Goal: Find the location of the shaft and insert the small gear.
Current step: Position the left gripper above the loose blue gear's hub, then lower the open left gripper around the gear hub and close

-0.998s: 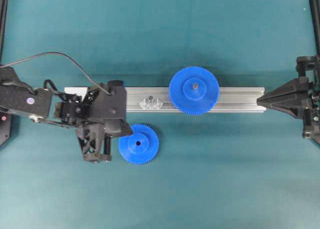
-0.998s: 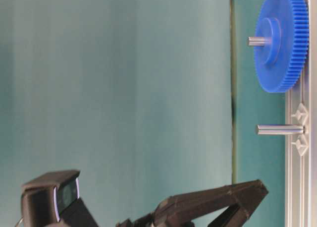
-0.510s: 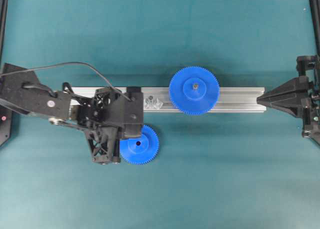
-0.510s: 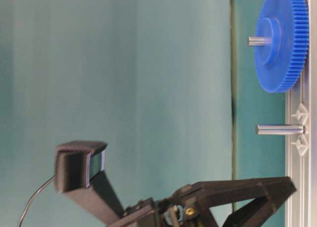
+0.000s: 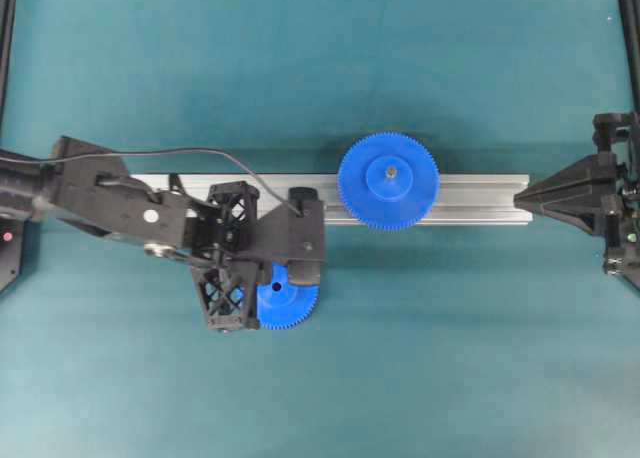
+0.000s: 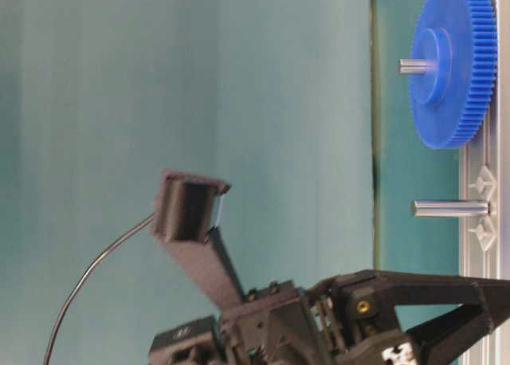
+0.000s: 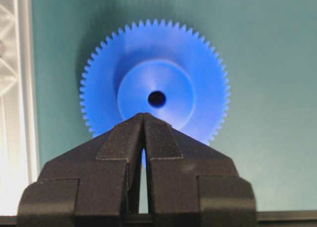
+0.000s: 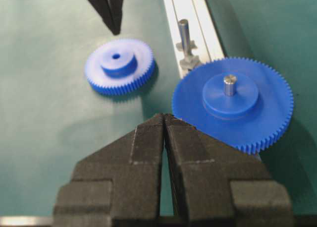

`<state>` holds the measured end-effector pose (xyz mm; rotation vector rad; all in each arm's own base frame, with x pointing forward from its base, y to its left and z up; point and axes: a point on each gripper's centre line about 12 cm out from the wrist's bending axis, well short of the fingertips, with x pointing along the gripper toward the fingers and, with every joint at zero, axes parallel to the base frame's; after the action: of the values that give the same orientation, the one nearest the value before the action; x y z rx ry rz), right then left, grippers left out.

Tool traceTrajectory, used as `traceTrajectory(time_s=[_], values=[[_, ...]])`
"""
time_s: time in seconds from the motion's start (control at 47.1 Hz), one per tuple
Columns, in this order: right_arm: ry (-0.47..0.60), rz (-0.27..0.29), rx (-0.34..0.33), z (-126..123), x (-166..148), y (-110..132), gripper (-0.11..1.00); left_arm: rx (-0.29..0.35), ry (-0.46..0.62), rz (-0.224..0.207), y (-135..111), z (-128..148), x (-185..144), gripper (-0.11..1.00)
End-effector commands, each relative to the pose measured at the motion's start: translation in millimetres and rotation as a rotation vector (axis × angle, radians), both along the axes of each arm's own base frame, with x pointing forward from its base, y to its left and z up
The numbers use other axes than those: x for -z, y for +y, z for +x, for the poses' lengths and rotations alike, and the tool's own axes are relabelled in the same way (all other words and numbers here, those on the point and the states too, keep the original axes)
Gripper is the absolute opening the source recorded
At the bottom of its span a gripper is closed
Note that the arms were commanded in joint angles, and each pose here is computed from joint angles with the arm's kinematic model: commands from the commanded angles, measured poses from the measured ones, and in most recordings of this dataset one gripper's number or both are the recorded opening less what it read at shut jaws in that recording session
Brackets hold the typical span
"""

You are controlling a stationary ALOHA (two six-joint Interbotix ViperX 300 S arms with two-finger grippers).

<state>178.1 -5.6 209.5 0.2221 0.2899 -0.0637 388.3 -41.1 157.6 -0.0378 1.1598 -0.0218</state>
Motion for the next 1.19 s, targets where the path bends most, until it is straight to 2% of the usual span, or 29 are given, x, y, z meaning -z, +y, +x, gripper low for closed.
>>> traceTrajectory(time_s=[0.0, 0.319, 0.765, 1.168], values=[[-0.006, 0.009, 0.004, 1.5, -2.6, -0.3, 0.05, 0.007, -0.025, -0.001, -2.5, 7.7, -12.2, 0.01], [-0.003, 0.010, 0.006, 0.9, -0.9, -0.6, 0.05, 0.031, 0.013, 0.005, -13.1, 14.0, -7.7, 0.01], [-0.003, 0.012, 0.007, 0.9, -0.9, -0.6, 0.05, 0.033, 0.025, 0.009, -14.2, 23.3, -8.7, 0.01], [-0.011, 0.011, 0.007, -1.9, -0.9, -0.5, 0.05, 0.082, 0.037, 0.029, -15.0, 23.4, -10.4, 0.04]])
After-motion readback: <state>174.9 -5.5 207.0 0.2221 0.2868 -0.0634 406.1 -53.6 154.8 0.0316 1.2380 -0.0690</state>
